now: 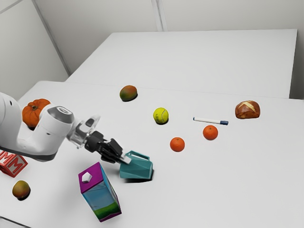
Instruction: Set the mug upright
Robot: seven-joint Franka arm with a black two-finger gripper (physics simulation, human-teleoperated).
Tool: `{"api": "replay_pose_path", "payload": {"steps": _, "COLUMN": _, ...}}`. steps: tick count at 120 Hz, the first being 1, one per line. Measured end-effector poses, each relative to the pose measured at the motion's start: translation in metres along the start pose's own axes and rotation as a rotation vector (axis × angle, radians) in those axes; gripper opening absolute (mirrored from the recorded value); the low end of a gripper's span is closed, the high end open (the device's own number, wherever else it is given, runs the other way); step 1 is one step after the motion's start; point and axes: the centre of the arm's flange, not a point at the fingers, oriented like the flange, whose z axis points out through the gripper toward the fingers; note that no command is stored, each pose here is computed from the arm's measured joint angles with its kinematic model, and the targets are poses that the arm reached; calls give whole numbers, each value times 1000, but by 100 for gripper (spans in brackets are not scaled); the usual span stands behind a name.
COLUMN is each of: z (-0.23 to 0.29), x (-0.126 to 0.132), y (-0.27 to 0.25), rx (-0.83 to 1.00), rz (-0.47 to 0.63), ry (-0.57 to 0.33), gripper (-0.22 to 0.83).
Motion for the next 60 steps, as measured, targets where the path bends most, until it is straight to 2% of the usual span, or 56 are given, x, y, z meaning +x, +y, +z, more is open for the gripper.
{"api": "replay_pose_path", "payload": {"steps": 28, "z": -8, "x": 1, "y": 6, "rx": 0, "rz": 68, "ry": 20, "gripper": -14}}
{"api": "replay_pose_path", "payload": {"steps": 60, "z": -15, "x": 10, "y": 82, "rx": 37, "rz": 282, "ry": 11, "gripper": -15}}
